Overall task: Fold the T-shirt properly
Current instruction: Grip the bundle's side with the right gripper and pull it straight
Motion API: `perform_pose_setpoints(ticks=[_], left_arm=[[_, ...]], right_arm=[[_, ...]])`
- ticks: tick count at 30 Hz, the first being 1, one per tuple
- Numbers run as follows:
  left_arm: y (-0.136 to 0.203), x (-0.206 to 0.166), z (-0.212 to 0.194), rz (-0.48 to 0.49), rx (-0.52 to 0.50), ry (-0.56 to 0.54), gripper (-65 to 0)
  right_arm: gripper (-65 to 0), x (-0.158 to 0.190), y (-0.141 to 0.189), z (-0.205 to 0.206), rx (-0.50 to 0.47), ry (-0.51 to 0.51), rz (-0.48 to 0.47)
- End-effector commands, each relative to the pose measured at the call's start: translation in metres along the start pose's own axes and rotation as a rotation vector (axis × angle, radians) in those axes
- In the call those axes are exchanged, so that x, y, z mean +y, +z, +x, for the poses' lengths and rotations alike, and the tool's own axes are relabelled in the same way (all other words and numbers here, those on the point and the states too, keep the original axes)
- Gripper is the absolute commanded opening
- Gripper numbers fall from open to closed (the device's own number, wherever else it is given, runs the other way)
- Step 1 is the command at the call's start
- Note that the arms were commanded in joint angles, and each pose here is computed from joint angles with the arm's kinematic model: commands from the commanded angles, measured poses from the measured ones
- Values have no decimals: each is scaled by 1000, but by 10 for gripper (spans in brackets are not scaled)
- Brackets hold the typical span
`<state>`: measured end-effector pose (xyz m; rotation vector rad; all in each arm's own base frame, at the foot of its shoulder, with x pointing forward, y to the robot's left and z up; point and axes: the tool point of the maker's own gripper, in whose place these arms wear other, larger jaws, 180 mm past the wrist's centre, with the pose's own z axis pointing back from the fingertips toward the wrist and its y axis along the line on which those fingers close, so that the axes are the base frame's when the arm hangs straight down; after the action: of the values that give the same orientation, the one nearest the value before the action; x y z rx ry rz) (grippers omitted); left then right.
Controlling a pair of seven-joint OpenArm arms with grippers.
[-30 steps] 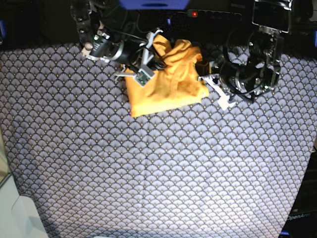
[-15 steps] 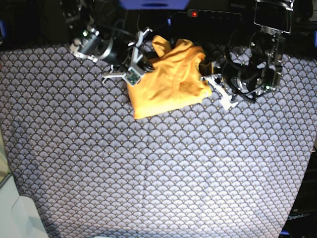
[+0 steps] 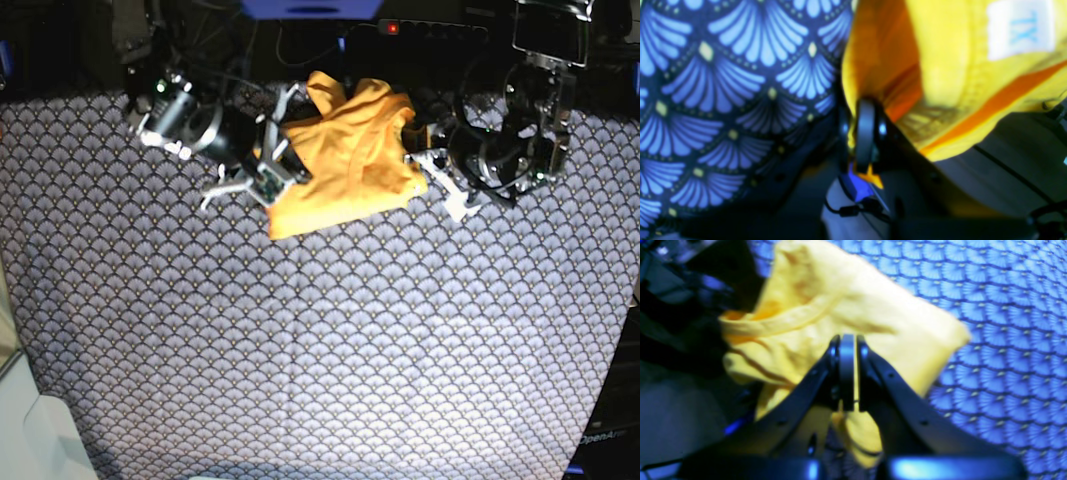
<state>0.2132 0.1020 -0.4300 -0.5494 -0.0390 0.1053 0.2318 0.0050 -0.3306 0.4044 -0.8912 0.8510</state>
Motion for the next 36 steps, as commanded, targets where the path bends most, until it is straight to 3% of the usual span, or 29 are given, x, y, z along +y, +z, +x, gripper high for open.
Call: perform_pose_setpoints(ticks=[1, 7, 12, 19, 26, 29, 36], left_arm=[[7, -3, 6, -5, -14, -10, -650], [7, -3, 7, -5, -16, -11, -650], [7, -3, 7, -5, -16, -11, -650], [7, -3, 8, -5, -17, -11, -650], [10, 1, 9, 7, -18, -13, -650], [11, 3, 9, 13, -18, -13, -650], [11, 5, 9, 15, -17, -11, -650]], right_arm=[[-650, -7, 2, 17, -52, 22, -10], [-650, -34, -11, 22, -18, 48, -37], [-650, -43, -29, 0, 42, 5, -16], [-650, -40, -49, -36, 58, -97, 31], [-650, -63, -52, -81, 64, -260, -19], [-650, -73, -42, -68, 31, -230, -54], [-650, -69, 11, 6, -43, 2, -138]])
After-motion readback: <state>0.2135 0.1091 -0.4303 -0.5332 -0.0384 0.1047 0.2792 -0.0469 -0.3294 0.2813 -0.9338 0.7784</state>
